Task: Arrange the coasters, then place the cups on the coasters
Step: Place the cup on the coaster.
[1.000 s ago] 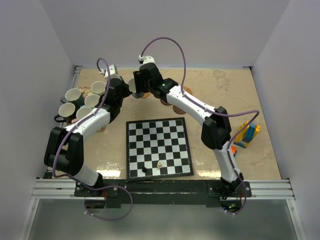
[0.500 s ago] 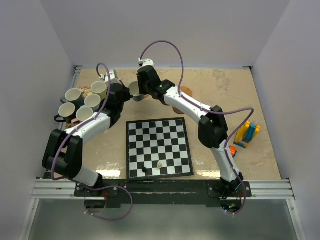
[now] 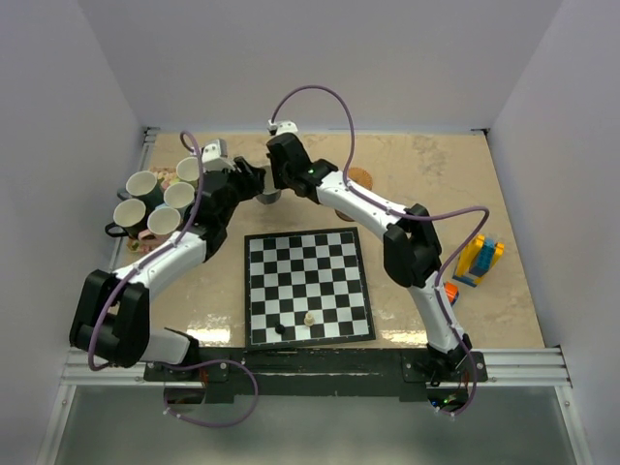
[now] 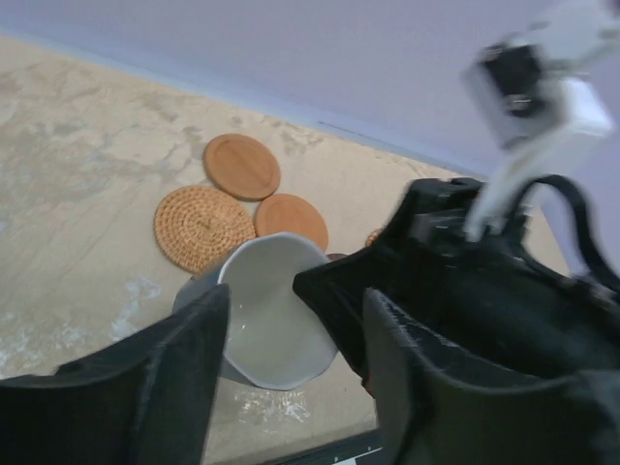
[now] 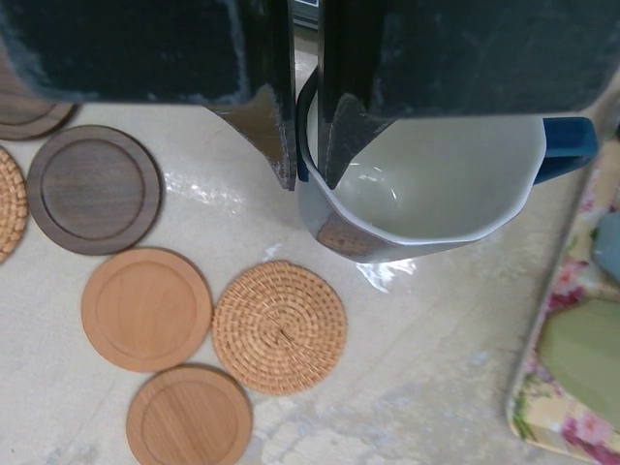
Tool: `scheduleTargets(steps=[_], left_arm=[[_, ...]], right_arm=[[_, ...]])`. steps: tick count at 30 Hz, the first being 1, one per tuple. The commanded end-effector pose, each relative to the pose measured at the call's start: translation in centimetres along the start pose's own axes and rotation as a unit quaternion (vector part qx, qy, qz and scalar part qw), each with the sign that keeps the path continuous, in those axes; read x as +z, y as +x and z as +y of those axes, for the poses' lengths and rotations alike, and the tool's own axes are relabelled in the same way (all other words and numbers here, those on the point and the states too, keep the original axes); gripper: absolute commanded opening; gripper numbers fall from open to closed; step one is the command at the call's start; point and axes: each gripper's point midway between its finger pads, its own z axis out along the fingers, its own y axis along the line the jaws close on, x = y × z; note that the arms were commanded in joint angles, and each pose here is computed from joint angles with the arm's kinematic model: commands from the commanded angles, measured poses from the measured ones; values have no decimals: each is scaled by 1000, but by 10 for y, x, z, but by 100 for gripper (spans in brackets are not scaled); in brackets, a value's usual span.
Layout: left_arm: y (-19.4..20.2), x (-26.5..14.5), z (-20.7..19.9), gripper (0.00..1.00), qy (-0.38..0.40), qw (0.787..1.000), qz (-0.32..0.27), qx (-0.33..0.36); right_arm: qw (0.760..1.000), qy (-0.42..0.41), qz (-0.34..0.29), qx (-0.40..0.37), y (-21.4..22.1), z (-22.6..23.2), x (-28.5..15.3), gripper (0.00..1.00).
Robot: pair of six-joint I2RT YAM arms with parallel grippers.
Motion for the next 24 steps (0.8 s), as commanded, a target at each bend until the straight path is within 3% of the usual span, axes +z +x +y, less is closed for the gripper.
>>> scheduleTargets(steps=[1, 3, 6, 14, 20, 24], left_arm=[[-41, -25, -57, 70, 124, 991, -39, 23], [-41, -35, -67, 79, 152, 987, -24, 48], [-32, -38, -51, 83, 128, 988, 19, 80], [-19, -45, -3, 86, 138, 979, 107, 105], [-5, -50, -24, 86, 217, 955, 150, 136], [-3, -46, -25, 86, 212, 955, 151, 143]], right_arm=[[996, 1, -86, 21, -66, -4, -32, 0], [996, 3, -85, 11, -67, -5, -34, 0], [997, 0, -80, -13, -64, -8, -40, 0], [993, -62, -66, -81, -57, -2, -74, 0], [989, -88, -63, -103, -54, 0, -92, 0], [988, -92, -53, -115, -47, 1, -93, 0]])
